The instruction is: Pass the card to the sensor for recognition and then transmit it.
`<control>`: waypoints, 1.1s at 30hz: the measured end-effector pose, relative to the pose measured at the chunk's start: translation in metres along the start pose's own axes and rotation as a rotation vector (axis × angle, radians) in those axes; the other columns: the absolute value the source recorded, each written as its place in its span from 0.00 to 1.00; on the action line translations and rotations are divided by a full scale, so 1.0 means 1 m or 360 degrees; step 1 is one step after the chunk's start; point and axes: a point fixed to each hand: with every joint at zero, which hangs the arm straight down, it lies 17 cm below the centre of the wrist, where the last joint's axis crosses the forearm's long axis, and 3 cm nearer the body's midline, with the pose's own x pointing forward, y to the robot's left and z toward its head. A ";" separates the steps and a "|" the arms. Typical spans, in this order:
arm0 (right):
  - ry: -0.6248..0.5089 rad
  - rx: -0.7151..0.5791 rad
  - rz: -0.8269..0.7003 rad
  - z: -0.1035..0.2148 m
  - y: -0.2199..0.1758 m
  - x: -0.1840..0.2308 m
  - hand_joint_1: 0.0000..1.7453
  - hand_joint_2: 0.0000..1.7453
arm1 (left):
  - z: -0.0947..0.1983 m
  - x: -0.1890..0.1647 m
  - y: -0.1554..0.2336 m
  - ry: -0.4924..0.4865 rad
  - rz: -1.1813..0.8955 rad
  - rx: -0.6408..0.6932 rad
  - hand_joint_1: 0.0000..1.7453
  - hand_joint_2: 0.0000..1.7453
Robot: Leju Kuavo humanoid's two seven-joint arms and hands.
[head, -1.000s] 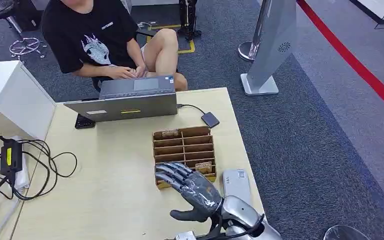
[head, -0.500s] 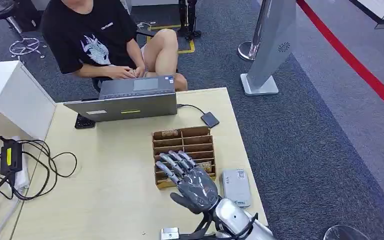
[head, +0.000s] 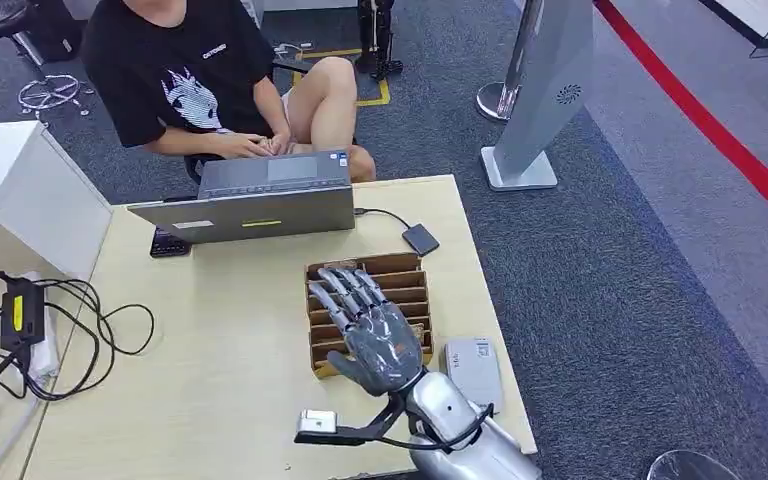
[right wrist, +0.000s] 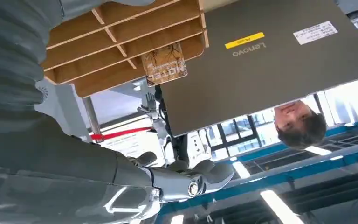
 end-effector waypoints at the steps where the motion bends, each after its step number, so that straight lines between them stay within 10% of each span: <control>1: 0.0001 -0.0003 -0.0001 -0.001 0.000 0.000 0.00 1.00 | 0.000 0.000 0.000 0.0000 0.0000 0.0000 0.00 1.00; 33: -0.0144 0.0101 -0.0322 0.011 0.010 0.021 0.00 1.00 | 0.001 0.000 0.013 -0.0025 -0.0258 0.0029 0.00 1.00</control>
